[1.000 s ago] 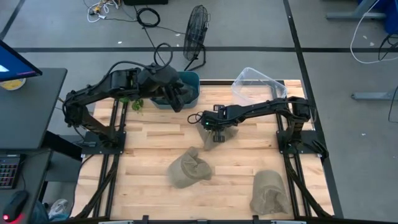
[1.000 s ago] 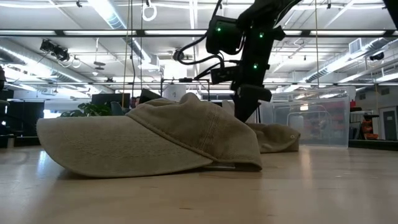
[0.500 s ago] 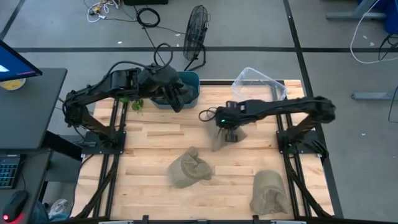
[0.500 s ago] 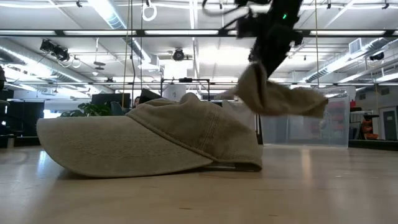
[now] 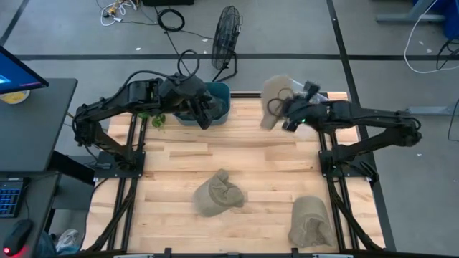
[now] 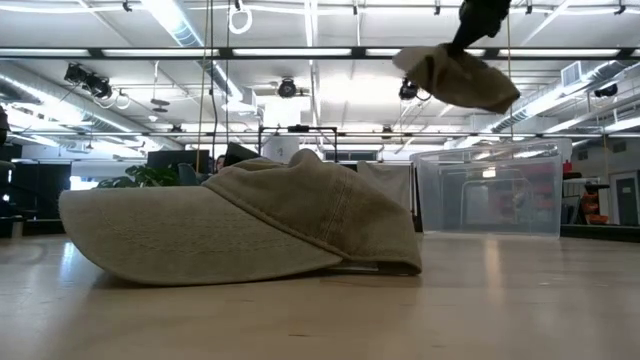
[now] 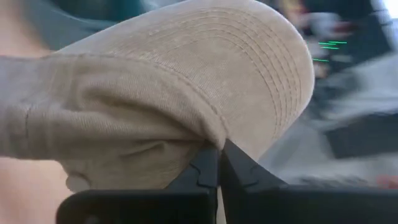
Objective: Pick & Place hat
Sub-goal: Put the top brown cap into the transparent bin
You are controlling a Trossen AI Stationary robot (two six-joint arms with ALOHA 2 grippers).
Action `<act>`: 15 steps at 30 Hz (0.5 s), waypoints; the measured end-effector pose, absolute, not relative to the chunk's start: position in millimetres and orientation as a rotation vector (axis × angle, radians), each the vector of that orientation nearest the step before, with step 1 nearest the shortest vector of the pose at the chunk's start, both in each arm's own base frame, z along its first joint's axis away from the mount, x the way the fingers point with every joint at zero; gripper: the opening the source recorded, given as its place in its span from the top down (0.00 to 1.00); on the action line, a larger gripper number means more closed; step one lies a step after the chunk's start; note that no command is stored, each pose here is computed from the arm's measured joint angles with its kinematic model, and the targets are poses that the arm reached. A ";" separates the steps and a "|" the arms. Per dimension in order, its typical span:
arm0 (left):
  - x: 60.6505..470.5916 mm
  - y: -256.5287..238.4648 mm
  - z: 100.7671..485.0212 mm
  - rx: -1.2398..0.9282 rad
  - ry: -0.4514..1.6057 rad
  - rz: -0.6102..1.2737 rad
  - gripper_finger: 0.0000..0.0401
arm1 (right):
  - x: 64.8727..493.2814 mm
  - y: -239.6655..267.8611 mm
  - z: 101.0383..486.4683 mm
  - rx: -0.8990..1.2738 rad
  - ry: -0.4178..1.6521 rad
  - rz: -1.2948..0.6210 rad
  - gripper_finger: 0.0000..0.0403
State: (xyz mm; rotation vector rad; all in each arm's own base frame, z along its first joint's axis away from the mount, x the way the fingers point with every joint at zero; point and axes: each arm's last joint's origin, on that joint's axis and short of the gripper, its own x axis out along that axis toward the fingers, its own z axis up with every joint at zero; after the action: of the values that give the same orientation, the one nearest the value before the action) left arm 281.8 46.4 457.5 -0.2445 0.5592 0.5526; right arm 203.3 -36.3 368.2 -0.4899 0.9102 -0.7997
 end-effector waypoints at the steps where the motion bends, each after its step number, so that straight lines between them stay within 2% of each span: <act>1: 281.8 46.4 457.5 -0.245 0.559 0.553 0.65 | 199.2 -39.6 371.0 -0.528 0.919 -0.845 1.00; 7: 281.9 46.4 457.4 -0.245 0.559 0.553 0.65 | 186.0 -62.9 373.2 -0.651 1.061 -0.963 1.00; 15: 281.9 46.3 457.4 -0.245 0.559 0.552 0.65 | 179.3 -101.4 347.6 -0.628 1.270 -1.073 1.00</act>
State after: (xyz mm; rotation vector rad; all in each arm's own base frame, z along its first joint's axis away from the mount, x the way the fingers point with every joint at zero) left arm 281.9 46.3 457.4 -0.2445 0.5593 0.5521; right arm 179.3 -101.4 347.6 -0.6279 1.2703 -1.0729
